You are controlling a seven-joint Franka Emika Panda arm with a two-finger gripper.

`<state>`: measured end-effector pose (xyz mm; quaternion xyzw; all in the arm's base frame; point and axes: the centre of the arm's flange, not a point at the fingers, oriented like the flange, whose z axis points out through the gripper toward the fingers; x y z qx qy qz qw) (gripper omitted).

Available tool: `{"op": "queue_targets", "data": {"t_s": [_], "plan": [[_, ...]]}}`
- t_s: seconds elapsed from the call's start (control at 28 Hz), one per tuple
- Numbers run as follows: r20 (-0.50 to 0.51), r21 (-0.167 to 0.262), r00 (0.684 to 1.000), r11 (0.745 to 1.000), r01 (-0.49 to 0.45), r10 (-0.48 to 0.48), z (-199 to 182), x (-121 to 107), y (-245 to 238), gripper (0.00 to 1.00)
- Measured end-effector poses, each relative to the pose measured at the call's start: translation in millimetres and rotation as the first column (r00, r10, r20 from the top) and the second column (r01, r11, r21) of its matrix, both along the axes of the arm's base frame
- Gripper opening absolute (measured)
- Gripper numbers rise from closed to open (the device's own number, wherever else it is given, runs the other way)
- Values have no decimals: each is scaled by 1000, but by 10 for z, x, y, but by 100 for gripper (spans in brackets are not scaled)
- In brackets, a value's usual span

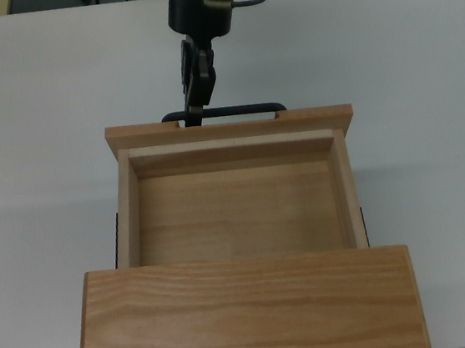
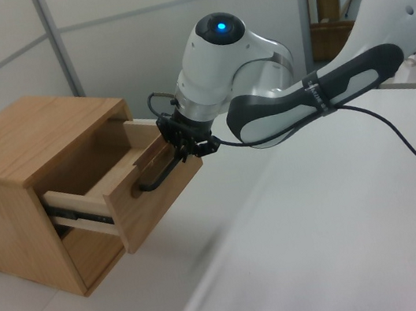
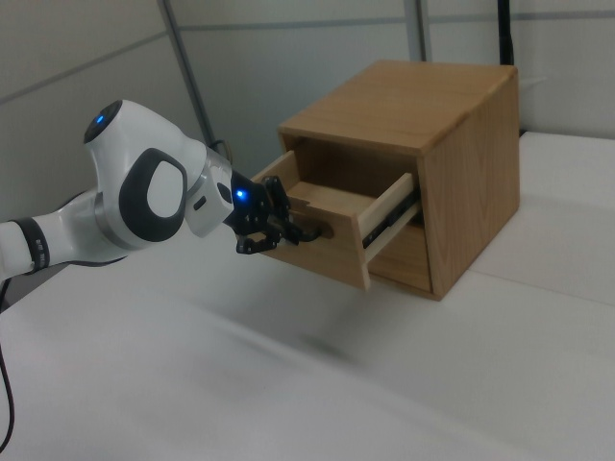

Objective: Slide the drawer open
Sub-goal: 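Pull the gripped handle straight out, sliding the upper drawer open, then open the gripper, release the handle, and lift away from the drawer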

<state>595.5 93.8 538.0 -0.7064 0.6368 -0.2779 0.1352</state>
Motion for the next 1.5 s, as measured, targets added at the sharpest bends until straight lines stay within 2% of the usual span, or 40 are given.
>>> {"op": "queue_targets", "data": {"t_s": [0.75,1.25,1.32,1.36,1.46,1.5], "plan": [[-13,-19,1000,1000,-5,5,-4,-402,3,16],[-16,-26,1000,1000,-6,6,-5,-535,-4,16],[-17,-30,1000,999,-13,12,-5,-537,-5,21],[-18,-33,1000,999,-16,15,-5,-539,-6,28],[-22,-35,999,999,-24,24,-9,-545,-8,37],[-24,-34,999,999,-27,27,-11,-547,-8,43]]}}
